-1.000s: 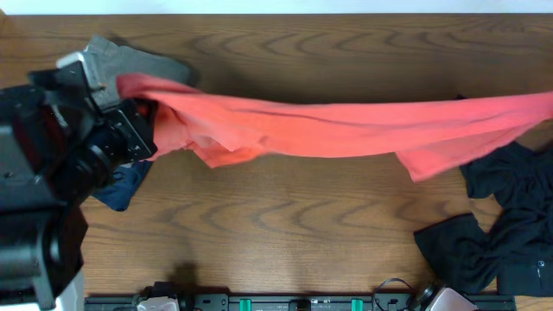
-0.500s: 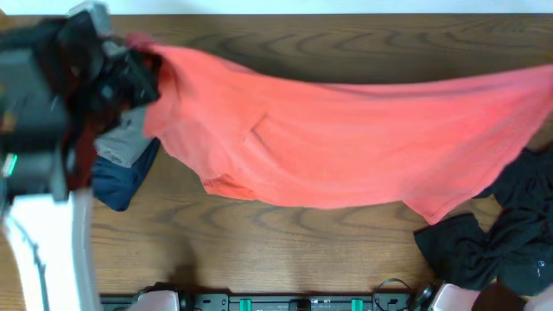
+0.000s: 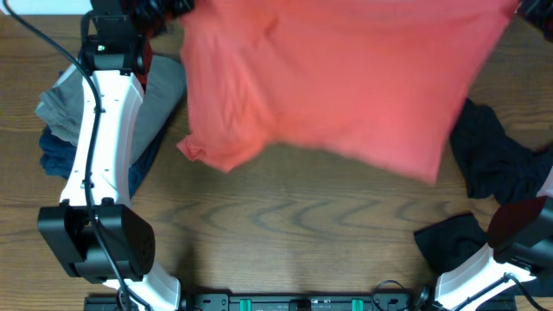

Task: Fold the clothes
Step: 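Lift the t-shirt with both grippers and swing it upward to flip, then lay the t-shirt flat on the table with both grippers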

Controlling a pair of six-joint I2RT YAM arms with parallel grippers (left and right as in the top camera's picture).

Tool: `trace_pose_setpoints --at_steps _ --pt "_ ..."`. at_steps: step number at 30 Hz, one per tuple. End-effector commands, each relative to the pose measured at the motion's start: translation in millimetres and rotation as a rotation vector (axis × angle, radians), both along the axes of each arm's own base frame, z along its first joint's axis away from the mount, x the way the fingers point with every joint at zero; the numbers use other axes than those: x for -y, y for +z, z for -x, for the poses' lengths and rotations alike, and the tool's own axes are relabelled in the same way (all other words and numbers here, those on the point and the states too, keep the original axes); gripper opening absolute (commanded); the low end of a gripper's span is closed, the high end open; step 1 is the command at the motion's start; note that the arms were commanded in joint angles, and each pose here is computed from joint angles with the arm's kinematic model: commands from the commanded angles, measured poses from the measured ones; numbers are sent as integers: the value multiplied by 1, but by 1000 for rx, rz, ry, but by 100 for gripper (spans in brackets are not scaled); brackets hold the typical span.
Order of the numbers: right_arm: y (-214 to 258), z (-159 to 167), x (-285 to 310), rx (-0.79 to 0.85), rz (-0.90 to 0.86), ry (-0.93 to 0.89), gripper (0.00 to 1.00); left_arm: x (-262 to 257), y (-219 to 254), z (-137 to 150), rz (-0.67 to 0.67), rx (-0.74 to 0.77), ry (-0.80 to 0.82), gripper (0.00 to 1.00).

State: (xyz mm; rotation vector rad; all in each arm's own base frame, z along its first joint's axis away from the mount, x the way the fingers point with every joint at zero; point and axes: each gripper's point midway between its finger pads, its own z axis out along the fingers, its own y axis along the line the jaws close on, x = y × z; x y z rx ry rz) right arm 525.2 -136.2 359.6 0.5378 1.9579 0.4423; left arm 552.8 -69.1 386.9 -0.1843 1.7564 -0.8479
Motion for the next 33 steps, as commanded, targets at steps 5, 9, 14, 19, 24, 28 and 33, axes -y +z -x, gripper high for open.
trace_pose_setpoints --at_steps 5,9,14,19,24,28,33 --pt "122 36 11 252 23 -141 1 -17 154 35 183 311 0 6" --pt "106 58 28 137 89 -258 1 -10 145 49 112 241 -102 6" --pt "31 89 45 -197 151 -358 1 7 23 73 48 -249 -224 6" --pt "-57 118 33 -539 159 -283 1 6 -106 133 -115 -767 -224 6" --pt "-145 165 14 -869 102 -199 1 10 -191 188 -221 -1100 -264 6" --pt "-203 202 -1 -1070 51 -154 1 17 -242 230 -230 -1280 -333 6" --pt "-251 241 -8 -1226 -5 -142 1 14 -290 289 -225 -1495 -385 6"
